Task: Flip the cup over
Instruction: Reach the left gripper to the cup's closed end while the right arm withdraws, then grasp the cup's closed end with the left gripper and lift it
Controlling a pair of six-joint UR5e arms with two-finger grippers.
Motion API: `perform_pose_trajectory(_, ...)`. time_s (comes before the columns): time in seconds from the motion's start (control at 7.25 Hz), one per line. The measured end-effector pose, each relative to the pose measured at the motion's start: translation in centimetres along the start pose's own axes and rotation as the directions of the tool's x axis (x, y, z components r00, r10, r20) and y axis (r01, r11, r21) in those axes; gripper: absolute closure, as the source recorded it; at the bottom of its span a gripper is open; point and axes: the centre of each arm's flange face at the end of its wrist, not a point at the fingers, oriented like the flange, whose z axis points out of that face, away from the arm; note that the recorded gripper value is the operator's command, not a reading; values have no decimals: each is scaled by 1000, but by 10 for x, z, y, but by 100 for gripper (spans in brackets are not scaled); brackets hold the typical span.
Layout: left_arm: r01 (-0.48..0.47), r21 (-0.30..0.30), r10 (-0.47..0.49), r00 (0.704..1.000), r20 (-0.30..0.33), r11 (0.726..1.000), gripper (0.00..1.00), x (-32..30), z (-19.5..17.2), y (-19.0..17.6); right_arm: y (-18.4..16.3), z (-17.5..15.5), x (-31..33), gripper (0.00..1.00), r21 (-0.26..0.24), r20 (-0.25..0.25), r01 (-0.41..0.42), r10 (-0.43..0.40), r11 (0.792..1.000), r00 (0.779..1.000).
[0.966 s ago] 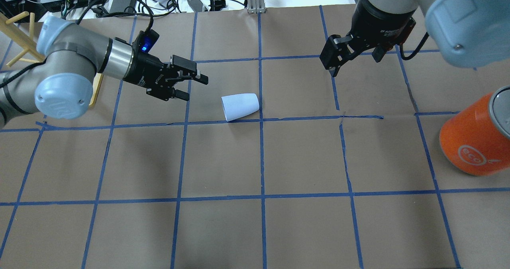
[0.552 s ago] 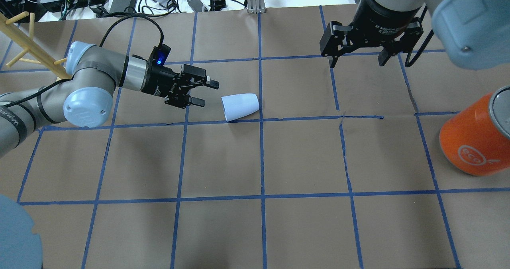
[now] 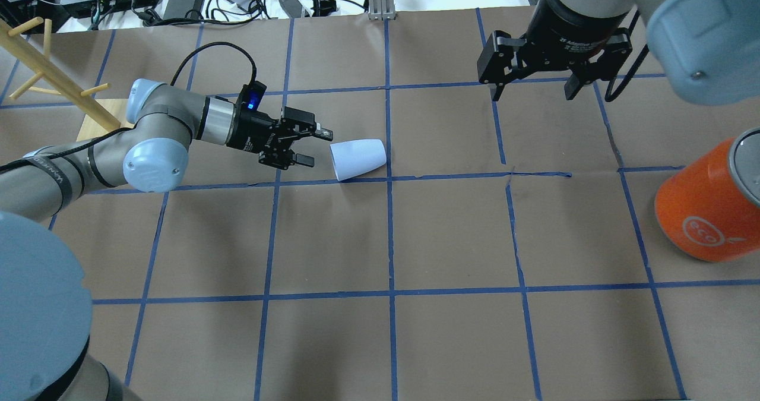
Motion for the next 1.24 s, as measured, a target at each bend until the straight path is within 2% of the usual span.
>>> perform_pose_trajectory(0.14,17,10,-17,1000,3,1000,3,4,12,-3,0,0,0,0,0,-1,2,-2,1000,1000)
perform_pose_trajectory(0.28,37,19,-37,999,6,999,8,7,21,-4,0,0,1,0,0,-2,3,-3,1000,1000)
perform_pose_trajectory(0.69,82,19,-82,997,-6,996,63,9,31,-5,0,0,1,0,-1,-2,4,-4,1000,1000)
perform_pose_trajectory(0.83,95,17,-95,995,-36,995,67,12,31,-5,0,1,1,0,0,-2,5,-5,1000,1000)
perform_pose_trajectory(1.1,96,17,-94,992,-84,995,100,18,30,-7,0,1,1,0,0,-3,5,-5,1000,1000)
perform_pose_trajectory(1.24,91,22,-89,992,-84,996,100,19,29,-7,0,1,1,0,-1,-3,6,-6,1000,1000)
